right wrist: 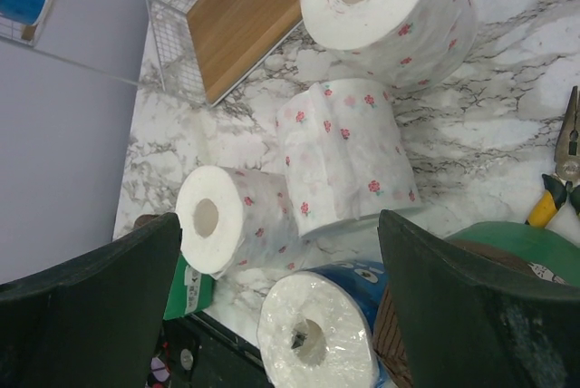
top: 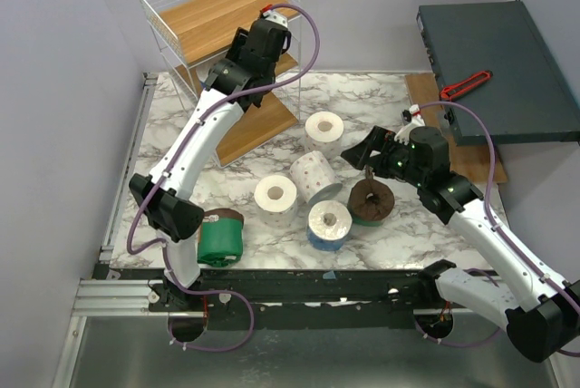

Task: Place and organize the paper towels onto the shelf
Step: Place the paper towel on the shelf.

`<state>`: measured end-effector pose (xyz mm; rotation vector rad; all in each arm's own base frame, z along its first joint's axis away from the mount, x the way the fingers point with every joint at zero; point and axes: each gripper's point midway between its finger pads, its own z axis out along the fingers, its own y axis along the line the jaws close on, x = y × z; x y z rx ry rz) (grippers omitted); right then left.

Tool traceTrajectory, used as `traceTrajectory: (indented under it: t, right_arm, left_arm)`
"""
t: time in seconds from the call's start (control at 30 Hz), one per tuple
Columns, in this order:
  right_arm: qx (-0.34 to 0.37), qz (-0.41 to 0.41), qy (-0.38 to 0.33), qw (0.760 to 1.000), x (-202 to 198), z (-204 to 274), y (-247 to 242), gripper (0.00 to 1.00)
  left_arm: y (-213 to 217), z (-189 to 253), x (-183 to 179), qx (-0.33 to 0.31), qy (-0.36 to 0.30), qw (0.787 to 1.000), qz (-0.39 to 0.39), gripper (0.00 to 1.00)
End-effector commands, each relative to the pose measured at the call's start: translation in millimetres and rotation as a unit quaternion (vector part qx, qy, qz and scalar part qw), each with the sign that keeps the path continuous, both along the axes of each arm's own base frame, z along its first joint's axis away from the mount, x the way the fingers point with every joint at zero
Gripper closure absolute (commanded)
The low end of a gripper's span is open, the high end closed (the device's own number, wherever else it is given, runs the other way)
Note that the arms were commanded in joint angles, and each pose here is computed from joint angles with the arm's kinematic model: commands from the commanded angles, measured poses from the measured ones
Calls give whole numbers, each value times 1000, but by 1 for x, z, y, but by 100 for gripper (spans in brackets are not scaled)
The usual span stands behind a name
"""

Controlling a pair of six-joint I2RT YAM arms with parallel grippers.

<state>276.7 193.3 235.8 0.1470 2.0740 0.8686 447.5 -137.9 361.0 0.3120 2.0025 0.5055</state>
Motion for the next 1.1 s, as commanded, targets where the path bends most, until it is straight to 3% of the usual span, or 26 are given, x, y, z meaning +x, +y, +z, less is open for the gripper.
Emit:
traceTrajectory:
  t: [0.0,0.37,0.7,1.07]
  right_arm:
    - [-8,-3,-7,1000,1,3,-2,8]
    - [-4,-3,-10,1000,0,7,-2,8]
    - [-3,-8,-16,1000,-5,12,-6,8]
    - [-6,-9,-16,1000,-6,11,-7,8]
  left_arm:
    - [5,16,-14,0,-16,1000,2,49]
    - [-3,31,-31,5,-36,999,-12,45]
    - [13,1,-18,36,-12,999,16,46]
    - [35,1,-1,41,-32,997,53,46]
